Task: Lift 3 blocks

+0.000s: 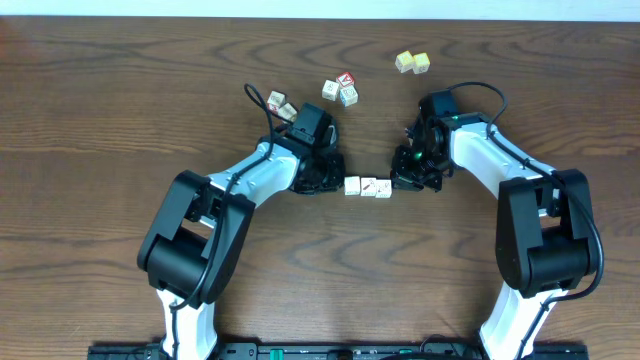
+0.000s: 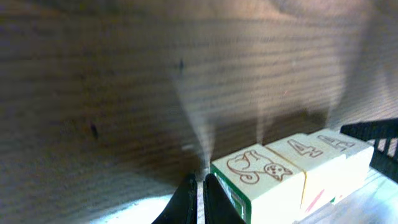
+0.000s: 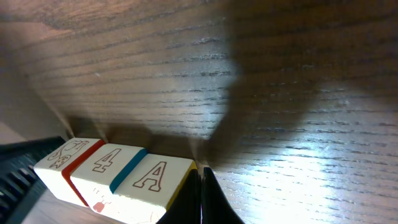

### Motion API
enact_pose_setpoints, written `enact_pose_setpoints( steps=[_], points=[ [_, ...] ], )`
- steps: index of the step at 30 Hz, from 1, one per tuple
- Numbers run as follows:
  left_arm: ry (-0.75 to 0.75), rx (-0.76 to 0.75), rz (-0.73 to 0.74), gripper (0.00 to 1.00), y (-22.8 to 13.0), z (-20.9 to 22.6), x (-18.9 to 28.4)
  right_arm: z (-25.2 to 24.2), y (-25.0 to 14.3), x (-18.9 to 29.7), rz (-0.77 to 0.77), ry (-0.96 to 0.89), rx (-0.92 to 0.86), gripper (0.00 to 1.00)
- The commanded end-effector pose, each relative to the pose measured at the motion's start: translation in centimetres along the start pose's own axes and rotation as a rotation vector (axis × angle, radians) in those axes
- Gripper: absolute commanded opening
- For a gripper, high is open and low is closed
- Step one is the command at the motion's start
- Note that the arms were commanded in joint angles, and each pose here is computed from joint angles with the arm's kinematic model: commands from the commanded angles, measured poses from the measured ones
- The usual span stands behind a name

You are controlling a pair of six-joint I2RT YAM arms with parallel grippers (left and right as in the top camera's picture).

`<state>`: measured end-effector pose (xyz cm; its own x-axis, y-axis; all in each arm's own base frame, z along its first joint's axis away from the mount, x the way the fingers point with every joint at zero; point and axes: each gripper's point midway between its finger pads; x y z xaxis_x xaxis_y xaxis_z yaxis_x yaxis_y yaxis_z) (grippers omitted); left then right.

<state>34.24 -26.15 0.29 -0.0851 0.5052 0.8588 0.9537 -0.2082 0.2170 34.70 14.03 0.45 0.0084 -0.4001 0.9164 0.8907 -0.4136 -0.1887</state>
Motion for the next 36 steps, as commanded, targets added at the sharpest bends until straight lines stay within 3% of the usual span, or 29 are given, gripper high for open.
enact_pose_setpoints(
  steps=[1, 24, 29, 36],
  points=[
    [-0.014, -0.012, 0.025, 0.07, -0.4, -0.8, -0.4, 0.4, -0.6, -0.5, 0.011, 0.0, 0.007, 0.01],
    [0.012, -0.052, 0.059, 0.07, -1.3, -0.3, 1.3, 0.5, 0.7, 0.5, -0.02, 0.001, 0.021, 0.01],
    [0.147, -0.011, 0.024, 0.07, -0.7, 2.7, 3.8, -1.3, 3.0, 3.8, -0.099, -0.14, -0.001, 0.01],
    [0.179, 0.004, 0.018, 0.07, -0.6, 3.4, 4.5, 2.9, 4.4, 5.4, -0.191, -0.092, 0.117, 0.01]
  ],
)
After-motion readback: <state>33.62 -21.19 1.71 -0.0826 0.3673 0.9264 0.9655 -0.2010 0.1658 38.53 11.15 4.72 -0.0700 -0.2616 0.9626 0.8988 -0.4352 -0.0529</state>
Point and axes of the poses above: each gripper's point midway between its finger pads, its own x axis back along the fingers, its own z axis along the line the jaws close on, y = z × x, and after that the axes turned 14 degrees about -x, right-handed
